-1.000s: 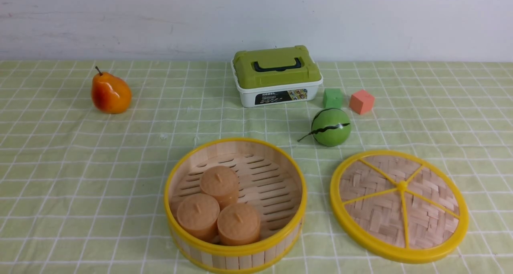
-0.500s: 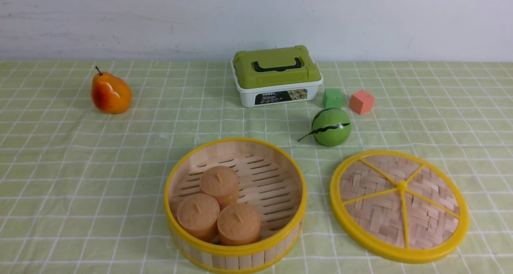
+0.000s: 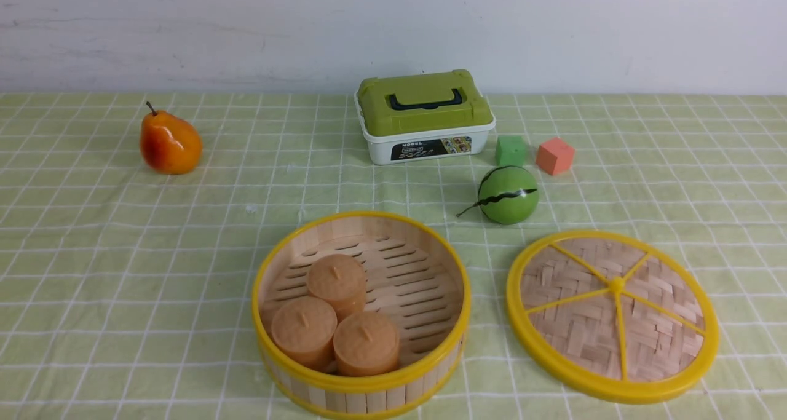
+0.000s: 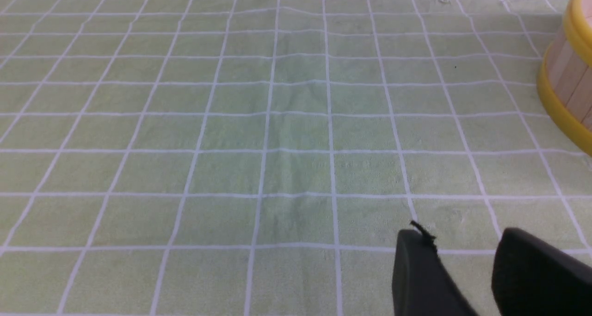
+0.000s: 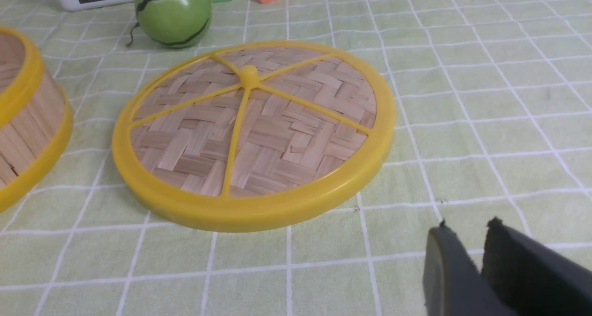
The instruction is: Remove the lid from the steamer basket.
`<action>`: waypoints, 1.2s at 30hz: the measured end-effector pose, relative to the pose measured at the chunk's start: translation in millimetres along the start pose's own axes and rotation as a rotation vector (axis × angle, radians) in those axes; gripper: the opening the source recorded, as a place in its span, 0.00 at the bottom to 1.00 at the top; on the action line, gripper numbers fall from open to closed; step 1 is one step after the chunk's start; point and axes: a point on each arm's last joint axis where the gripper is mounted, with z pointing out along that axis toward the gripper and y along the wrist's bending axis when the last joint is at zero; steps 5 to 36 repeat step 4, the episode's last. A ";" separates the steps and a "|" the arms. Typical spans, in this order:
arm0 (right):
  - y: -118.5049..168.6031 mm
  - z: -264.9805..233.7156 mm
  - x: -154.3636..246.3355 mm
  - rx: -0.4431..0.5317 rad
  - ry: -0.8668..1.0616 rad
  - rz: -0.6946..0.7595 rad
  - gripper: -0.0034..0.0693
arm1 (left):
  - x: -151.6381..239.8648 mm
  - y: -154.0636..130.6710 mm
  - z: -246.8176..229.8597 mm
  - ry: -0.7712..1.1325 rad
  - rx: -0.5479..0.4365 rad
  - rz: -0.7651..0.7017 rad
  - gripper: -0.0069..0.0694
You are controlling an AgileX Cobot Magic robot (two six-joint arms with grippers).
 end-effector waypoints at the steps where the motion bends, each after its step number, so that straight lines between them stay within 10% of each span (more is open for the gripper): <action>1: 0.0 0.0 0.0 0.000 0.000 0.000 0.18 | 0.0 0.0 0.0 0.000 0.000 0.000 0.40; 36: 0.0 0.0 0.0 0.000 0.000 0.000 0.19 | 0.0 0.0 0.0 0.000 0.000 0.000 0.40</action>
